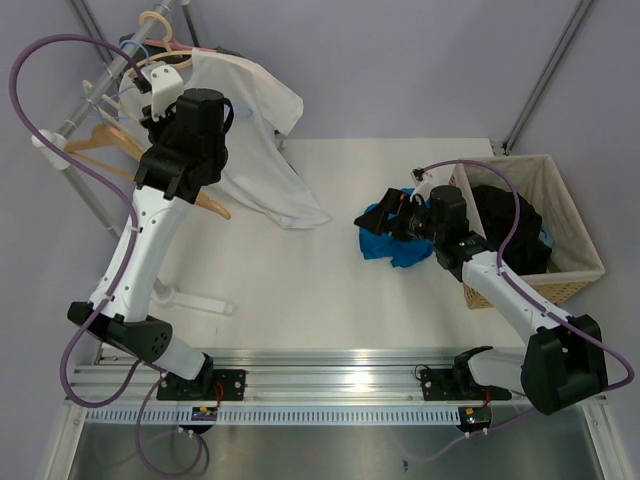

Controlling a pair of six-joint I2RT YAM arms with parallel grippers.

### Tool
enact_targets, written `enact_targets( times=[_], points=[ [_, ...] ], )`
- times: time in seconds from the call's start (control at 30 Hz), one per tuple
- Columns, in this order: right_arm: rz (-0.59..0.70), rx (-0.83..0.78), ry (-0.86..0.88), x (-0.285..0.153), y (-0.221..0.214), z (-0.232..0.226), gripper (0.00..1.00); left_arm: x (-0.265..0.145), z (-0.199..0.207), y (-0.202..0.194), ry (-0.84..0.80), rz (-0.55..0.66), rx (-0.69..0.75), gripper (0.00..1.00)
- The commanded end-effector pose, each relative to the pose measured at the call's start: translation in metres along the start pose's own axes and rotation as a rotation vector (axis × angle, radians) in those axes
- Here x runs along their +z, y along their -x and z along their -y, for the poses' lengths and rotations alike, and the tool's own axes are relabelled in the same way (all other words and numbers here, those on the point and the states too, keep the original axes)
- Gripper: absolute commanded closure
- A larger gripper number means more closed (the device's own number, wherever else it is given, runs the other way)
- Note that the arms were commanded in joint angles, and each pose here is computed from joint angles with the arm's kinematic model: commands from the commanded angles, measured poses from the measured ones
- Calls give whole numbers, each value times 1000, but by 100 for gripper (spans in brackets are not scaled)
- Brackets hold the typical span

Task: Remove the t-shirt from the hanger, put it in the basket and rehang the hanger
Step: Place the hanger at the clothesline.

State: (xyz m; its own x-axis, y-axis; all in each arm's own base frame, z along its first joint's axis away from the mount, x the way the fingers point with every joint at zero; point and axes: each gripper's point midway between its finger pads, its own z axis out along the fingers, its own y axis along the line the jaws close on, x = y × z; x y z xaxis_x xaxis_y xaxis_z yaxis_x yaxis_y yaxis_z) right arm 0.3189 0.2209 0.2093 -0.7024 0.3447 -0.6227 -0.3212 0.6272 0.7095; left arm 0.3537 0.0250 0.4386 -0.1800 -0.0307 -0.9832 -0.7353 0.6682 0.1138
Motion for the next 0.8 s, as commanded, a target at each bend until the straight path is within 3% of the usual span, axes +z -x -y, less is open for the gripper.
enact_targets(
  times=[0.0,0.17,0.4,0.5,0.77],
  points=[
    [36,-63,41,-5,13,-21,0,16,11,-6,0,-15,-90,100],
    [38,-67,45,-5,14,-23,1,20,14,-16,17,-24,-74,100],
    [42,-70,47,-7,15,-24,1,19,35,-27,-83,-67,-73,96],
    [39,-69,48,-7,14,-24,1,17,36,-29,-101,-75,-76,100],
    [33,-67,44,-5,12,-22,0,15,38,-35,-131,-92,-76,100]
  ],
)
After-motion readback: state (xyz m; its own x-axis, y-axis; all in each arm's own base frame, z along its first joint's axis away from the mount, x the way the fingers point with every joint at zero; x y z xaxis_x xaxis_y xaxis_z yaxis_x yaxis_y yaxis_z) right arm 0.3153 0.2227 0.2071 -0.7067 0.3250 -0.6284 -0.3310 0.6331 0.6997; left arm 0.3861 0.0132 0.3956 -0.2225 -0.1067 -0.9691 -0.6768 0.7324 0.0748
